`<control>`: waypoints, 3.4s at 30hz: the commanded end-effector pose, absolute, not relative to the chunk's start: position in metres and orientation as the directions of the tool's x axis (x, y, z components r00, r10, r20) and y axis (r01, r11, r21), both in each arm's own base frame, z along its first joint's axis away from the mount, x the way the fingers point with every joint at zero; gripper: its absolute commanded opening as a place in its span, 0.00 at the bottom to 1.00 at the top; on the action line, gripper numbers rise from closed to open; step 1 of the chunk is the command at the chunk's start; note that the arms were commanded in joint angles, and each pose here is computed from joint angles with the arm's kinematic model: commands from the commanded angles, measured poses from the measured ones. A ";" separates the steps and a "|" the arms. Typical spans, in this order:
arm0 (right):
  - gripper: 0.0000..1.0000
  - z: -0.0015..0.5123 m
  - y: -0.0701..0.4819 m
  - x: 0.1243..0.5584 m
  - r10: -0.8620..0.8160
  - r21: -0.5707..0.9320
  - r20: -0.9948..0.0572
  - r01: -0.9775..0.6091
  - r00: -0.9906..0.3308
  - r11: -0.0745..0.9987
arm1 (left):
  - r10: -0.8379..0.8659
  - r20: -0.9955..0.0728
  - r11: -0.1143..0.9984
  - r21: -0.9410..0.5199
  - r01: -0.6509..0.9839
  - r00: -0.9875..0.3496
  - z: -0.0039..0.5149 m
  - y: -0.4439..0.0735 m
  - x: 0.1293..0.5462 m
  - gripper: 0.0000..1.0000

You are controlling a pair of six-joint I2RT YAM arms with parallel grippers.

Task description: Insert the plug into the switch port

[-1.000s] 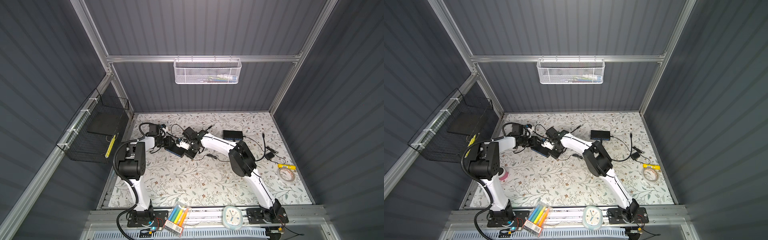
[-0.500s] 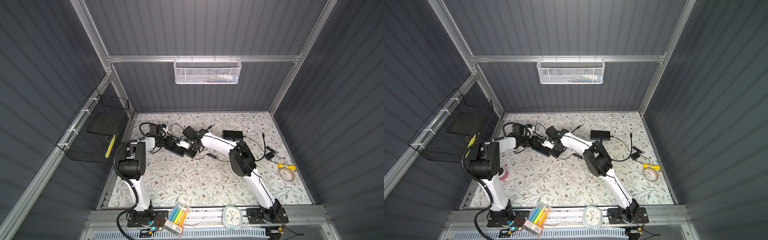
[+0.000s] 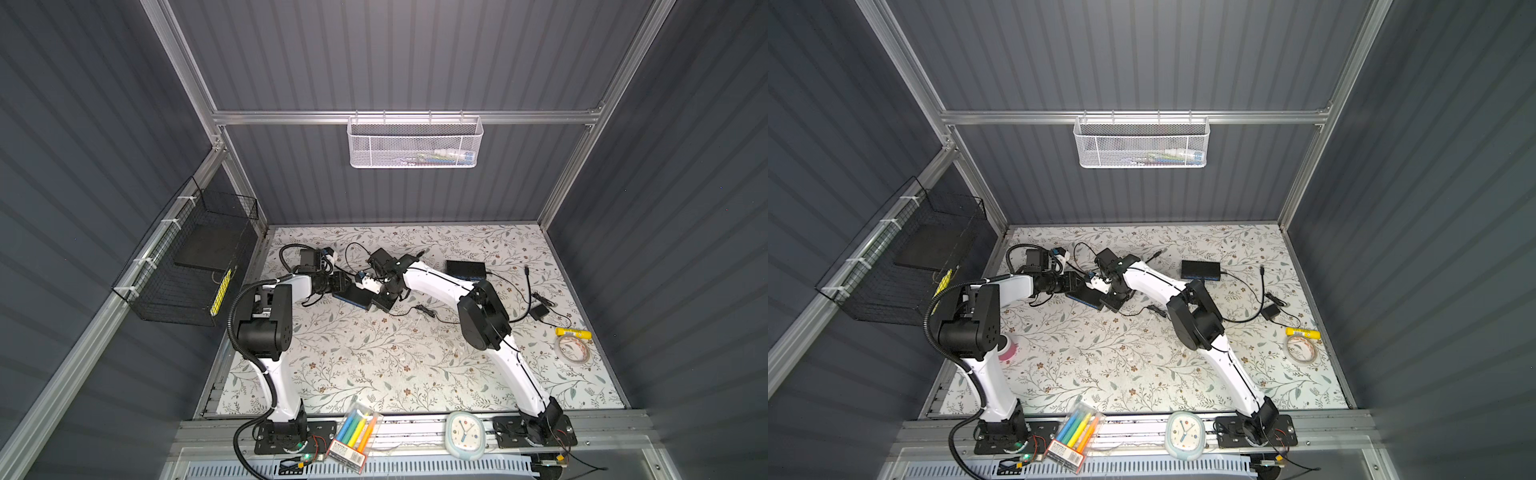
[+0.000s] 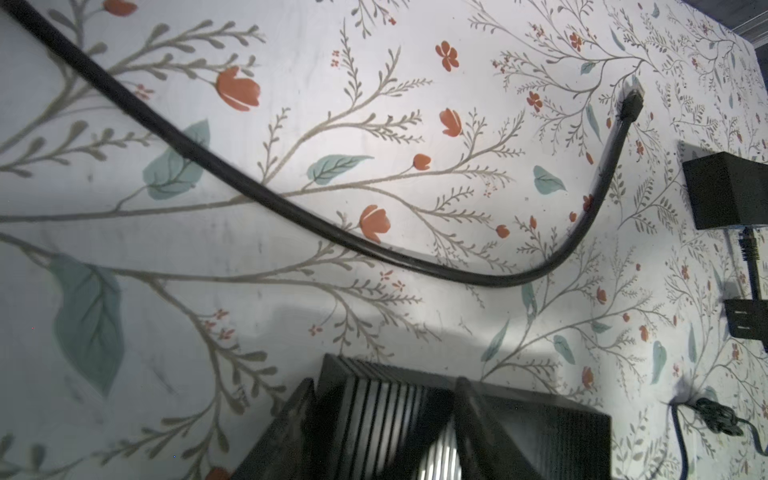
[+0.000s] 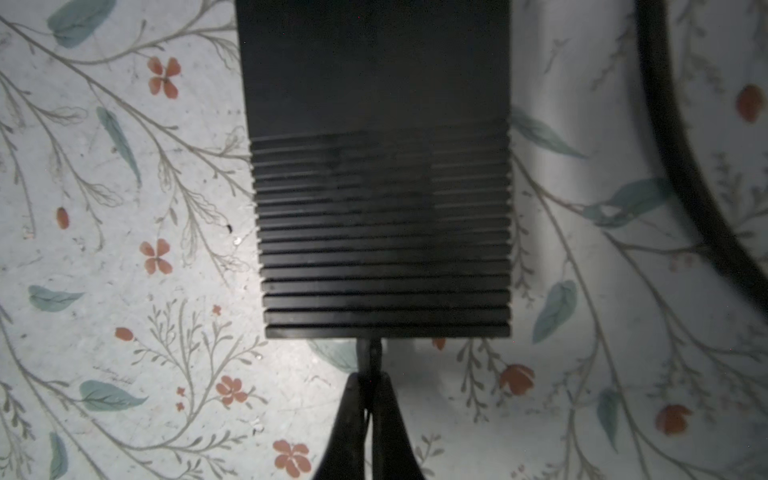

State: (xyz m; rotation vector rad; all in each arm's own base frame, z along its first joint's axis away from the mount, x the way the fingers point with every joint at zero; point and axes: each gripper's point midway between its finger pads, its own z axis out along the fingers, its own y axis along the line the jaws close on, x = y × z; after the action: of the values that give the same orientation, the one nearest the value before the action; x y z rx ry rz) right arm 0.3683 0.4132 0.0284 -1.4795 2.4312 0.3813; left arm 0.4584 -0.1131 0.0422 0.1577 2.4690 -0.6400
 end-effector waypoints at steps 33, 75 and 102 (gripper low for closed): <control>0.00 0.077 0.482 0.413 -0.673 0.071 -0.638 -0.899 -0.374 0.432 | 0.080 -0.386 0.759 -0.575 0.307 -0.919 0.013 -0.193 0.391 0.53; 0.00 0.086 0.443 0.372 -0.684 0.055 -0.635 -0.905 -0.358 0.422 | 0.019 -0.304 0.838 -0.515 0.181 -0.953 0.007 -0.171 0.350 0.52; 0.26 0.090 0.348 0.370 -0.739 -0.036 -0.556 -0.877 -0.381 0.479 | -0.201 -0.440 0.899 -0.439 0.014 -0.875 0.084 -0.128 0.334 0.61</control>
State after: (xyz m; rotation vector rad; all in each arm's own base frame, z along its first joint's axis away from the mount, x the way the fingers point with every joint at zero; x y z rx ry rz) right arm 0.3678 0.3590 0.0761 -1.3837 2.2281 0.3498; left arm 0.3265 -0.1336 0.0623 -0.1471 2.6030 -0.6583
